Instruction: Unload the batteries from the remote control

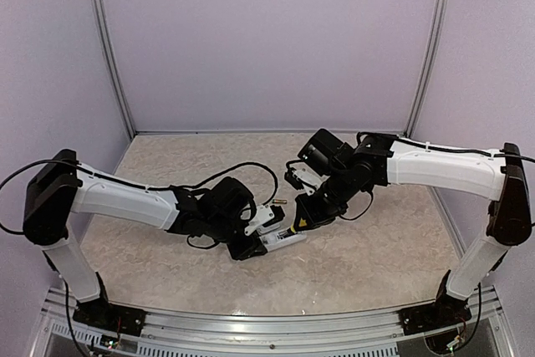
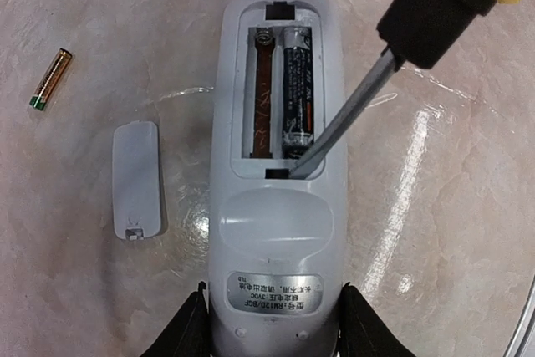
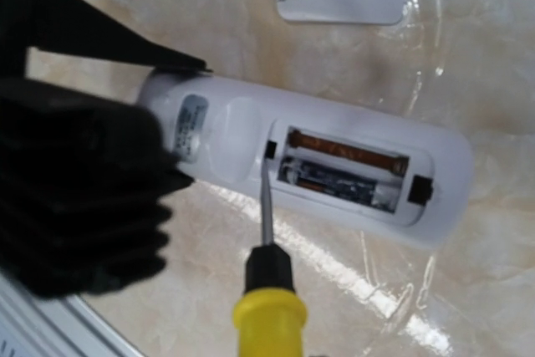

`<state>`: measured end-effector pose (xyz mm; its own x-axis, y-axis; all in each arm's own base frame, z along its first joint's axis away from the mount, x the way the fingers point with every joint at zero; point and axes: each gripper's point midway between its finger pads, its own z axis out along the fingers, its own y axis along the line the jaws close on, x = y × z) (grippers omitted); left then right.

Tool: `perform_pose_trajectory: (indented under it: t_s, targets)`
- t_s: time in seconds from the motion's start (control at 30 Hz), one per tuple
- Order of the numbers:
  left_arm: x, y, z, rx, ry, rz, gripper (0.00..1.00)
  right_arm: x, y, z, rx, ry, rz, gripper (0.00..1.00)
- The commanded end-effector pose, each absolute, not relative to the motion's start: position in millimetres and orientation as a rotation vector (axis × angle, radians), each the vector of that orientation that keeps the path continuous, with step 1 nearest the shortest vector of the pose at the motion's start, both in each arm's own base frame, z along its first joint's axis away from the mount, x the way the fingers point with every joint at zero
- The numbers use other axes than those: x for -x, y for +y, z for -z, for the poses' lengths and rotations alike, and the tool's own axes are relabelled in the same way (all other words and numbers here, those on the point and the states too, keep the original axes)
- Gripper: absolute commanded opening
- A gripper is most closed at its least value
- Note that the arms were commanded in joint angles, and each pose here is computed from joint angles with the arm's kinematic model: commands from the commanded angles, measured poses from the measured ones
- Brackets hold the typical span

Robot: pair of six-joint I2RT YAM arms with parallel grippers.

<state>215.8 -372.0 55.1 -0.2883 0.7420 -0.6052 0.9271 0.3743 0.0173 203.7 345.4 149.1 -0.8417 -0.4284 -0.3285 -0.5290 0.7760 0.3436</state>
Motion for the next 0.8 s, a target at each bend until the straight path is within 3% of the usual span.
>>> perform_pose_trajectory:
  t_s: [0.0, 0.77]
  targets:
    - [-219, -378, -60, -1.409, 2.118, 0.449, 0.17, -205, 352, -145, 0.738, 2.743, -0.601, 0.0]
    - [-223, -379, -50, -1.399, 2.186, 0.403, 0.1, -204, 337, -124, 0.768, 2.773, -0.378, 0.0]
